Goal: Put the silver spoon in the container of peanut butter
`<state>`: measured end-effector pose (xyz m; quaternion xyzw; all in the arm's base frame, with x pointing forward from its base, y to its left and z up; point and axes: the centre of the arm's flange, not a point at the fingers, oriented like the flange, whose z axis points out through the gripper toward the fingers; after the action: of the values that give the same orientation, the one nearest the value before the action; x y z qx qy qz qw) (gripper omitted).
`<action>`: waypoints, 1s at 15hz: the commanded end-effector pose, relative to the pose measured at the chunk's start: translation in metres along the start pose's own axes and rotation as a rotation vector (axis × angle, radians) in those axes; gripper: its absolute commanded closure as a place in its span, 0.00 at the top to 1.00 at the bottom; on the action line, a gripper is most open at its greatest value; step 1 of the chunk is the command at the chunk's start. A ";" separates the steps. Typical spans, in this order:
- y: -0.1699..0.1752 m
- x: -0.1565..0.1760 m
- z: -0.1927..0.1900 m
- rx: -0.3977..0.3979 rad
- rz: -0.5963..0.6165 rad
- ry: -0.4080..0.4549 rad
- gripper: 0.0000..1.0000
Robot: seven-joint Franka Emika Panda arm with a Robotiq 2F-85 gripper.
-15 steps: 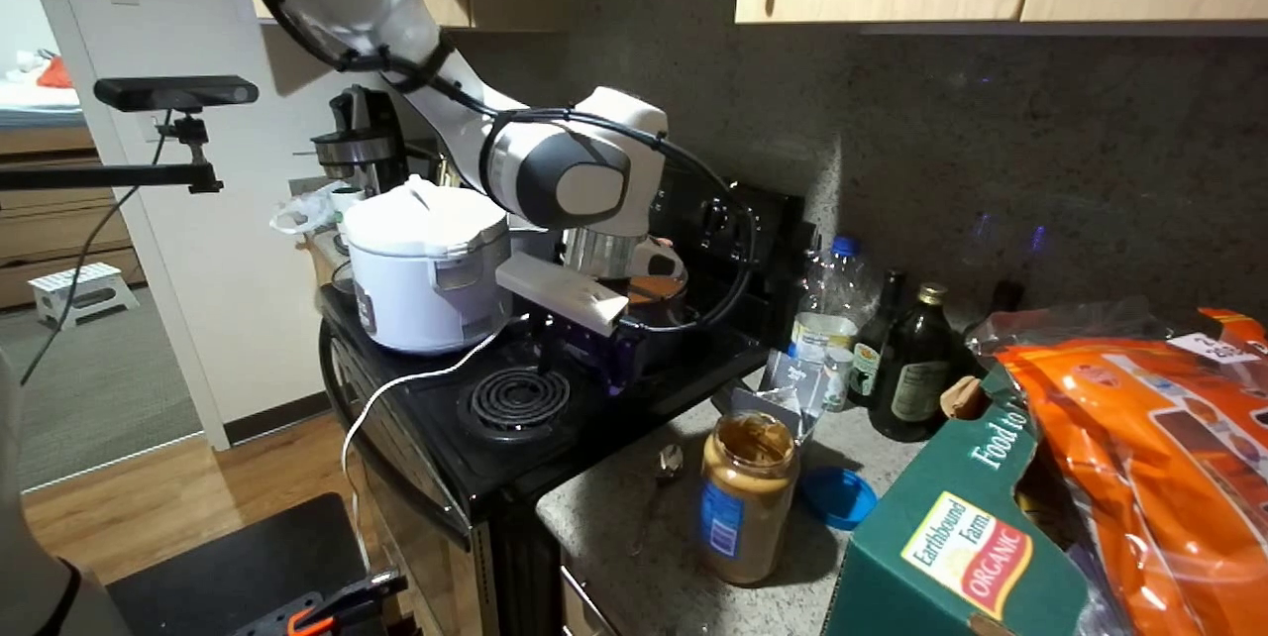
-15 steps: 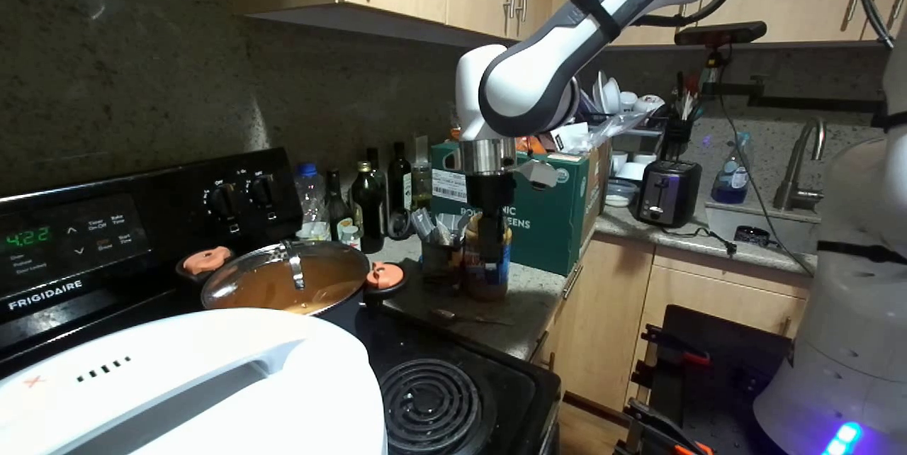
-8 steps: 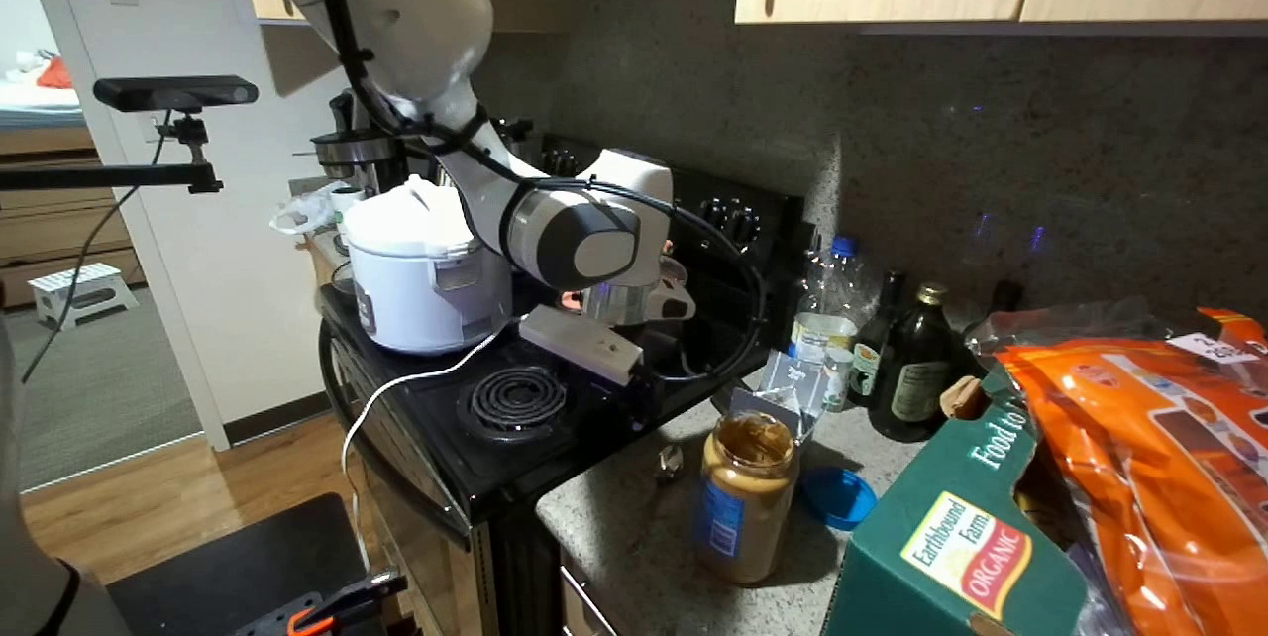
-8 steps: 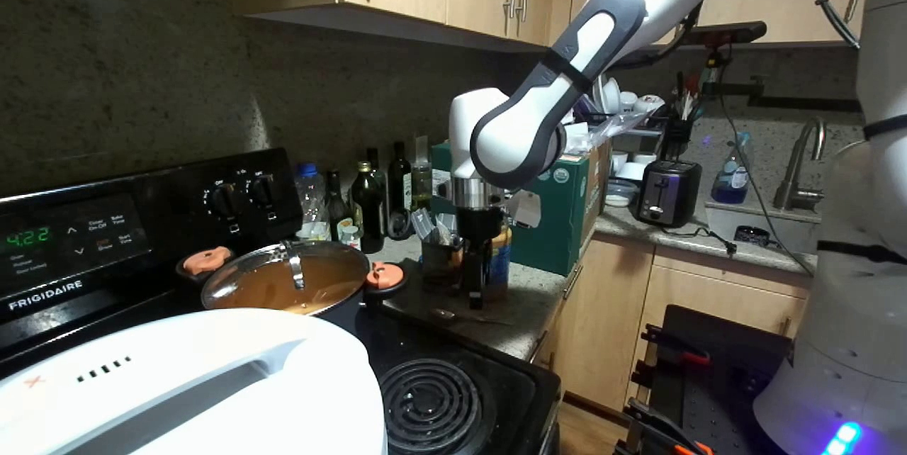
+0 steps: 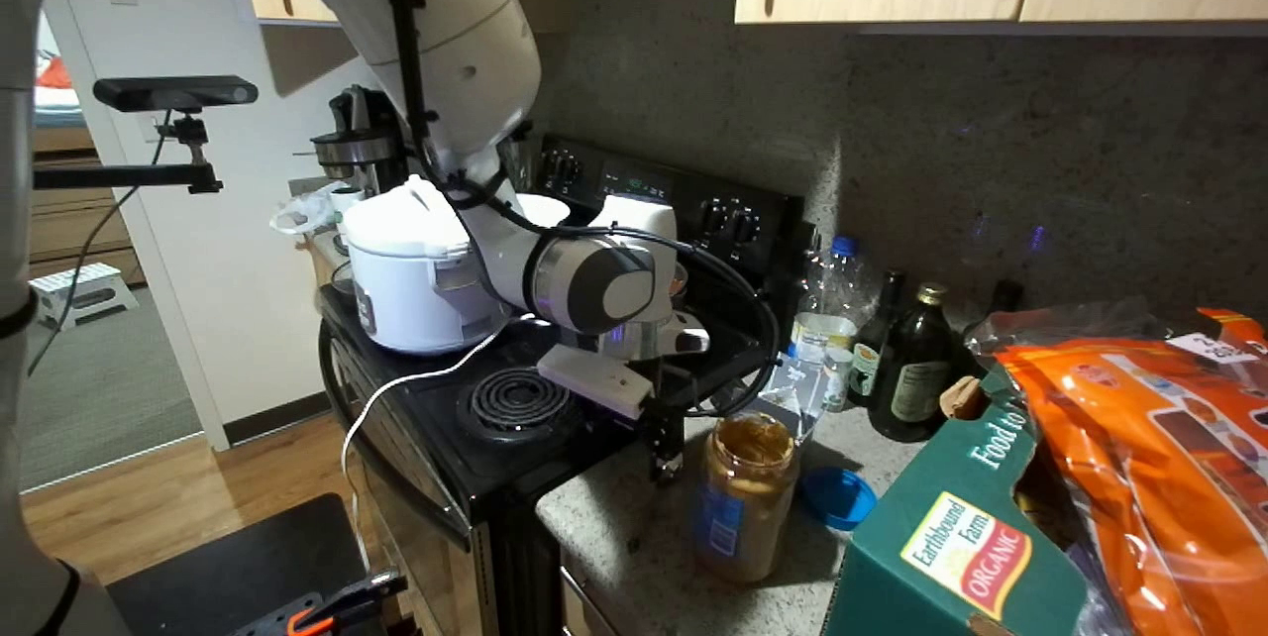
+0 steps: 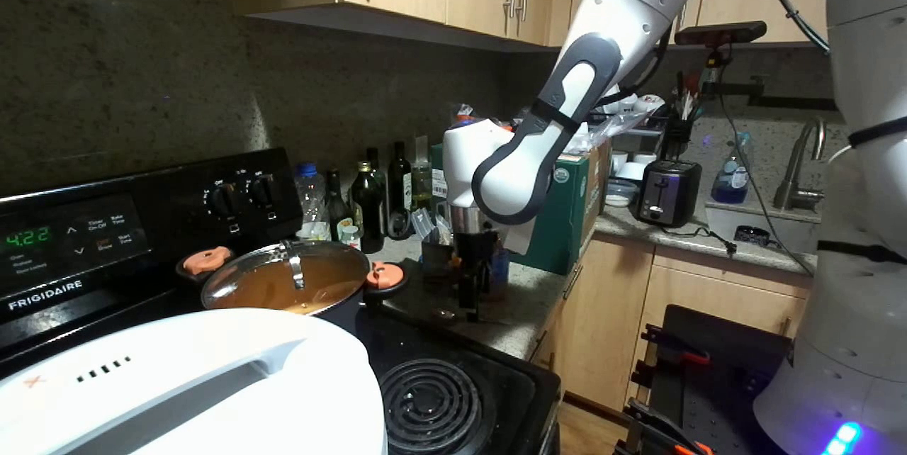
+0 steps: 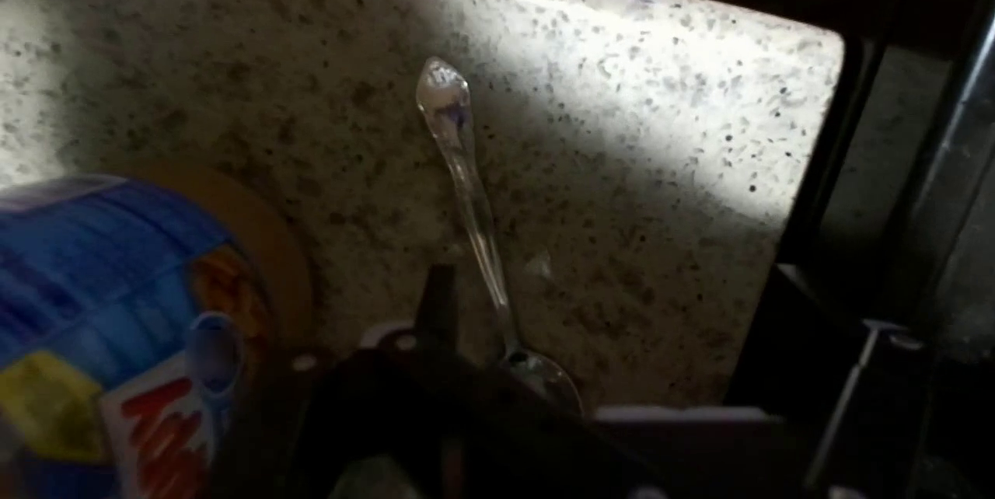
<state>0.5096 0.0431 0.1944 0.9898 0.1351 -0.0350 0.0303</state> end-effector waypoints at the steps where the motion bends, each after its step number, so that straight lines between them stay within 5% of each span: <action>1: 0.005 0.006 0.002 -0.046 0.041 0.014 1.00; 15: -0.008 0.006 0.004 -0.186 0.113 -0.023 1.00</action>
<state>0.5118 0.0484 0.1854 0.9903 0.0940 -0.0290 0.0980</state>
